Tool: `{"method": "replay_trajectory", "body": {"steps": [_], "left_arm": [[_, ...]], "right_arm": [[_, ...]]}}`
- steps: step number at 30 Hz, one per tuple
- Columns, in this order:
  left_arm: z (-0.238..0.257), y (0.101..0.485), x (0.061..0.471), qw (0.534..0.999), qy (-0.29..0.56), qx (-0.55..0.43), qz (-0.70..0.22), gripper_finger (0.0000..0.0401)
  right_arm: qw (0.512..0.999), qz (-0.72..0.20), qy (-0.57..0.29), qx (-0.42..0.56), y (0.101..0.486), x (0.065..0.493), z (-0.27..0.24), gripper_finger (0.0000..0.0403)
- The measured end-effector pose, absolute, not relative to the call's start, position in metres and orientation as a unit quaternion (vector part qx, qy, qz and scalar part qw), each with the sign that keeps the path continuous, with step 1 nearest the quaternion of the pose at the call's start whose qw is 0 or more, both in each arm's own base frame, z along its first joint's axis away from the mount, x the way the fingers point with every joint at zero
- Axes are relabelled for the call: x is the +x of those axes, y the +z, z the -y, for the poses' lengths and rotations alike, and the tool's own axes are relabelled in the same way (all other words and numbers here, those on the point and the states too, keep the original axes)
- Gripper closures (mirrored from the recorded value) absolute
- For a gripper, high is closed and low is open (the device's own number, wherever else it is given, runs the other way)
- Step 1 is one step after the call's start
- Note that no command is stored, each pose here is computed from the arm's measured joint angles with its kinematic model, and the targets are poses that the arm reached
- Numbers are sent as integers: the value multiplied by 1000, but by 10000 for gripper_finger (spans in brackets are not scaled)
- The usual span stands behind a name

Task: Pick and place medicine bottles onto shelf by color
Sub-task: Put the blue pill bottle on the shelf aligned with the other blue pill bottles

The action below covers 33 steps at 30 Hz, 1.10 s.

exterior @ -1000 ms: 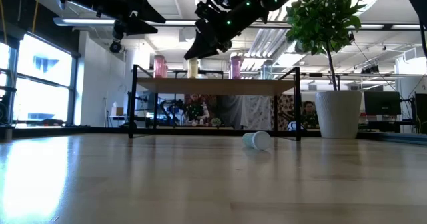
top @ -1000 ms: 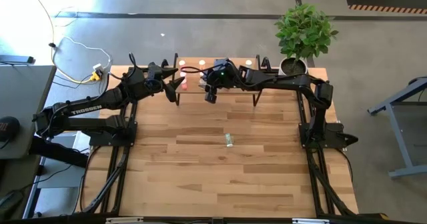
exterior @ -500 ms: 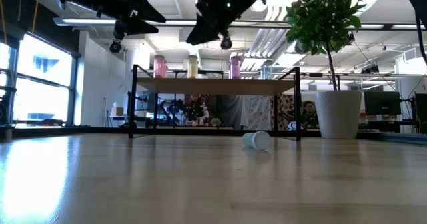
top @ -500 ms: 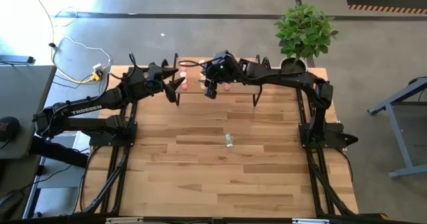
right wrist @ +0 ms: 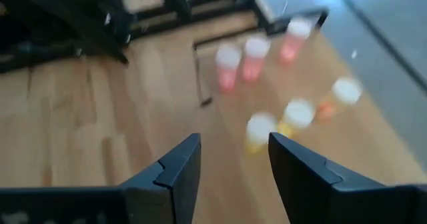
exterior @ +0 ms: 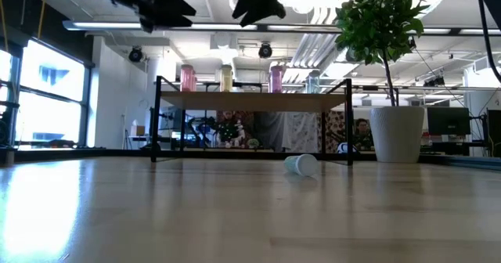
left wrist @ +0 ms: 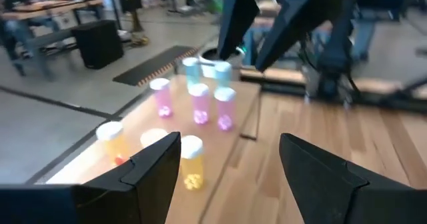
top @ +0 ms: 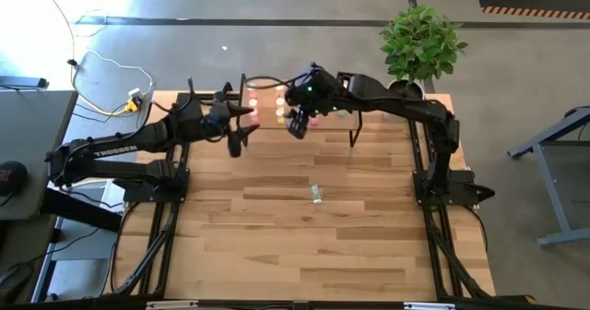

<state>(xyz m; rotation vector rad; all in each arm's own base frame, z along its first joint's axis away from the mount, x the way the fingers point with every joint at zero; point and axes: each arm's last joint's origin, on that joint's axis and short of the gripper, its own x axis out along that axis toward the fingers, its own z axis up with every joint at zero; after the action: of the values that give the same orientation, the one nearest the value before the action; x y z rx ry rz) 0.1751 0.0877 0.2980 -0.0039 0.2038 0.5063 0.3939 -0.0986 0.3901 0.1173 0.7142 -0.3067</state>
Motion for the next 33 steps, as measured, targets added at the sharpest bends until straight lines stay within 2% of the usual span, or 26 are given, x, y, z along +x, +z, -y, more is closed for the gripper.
{"method": "replay_trajectory", "body": {"steps": [6, 17, 30, 33], "left_arm": [[-74, 305, 181, 968, 206, 41, -137, 158], [-53, 318, 192, 979, 138, 67, -132, 158], [-35, 310, 195, 974, 86, 79, -194, 158], [-32, 307, 200, 973, 76, 80, -203, 158]], "right_arm": [[886, -415, -190, 81, 385, 382, 79, 235], [838, -480, -214, 147, 380, 366, 32, 235], [774, -561, -270, 114, 372, 343, -19, 235], [775, -558, -277, 105, 371, 341, -27, 235]]}}
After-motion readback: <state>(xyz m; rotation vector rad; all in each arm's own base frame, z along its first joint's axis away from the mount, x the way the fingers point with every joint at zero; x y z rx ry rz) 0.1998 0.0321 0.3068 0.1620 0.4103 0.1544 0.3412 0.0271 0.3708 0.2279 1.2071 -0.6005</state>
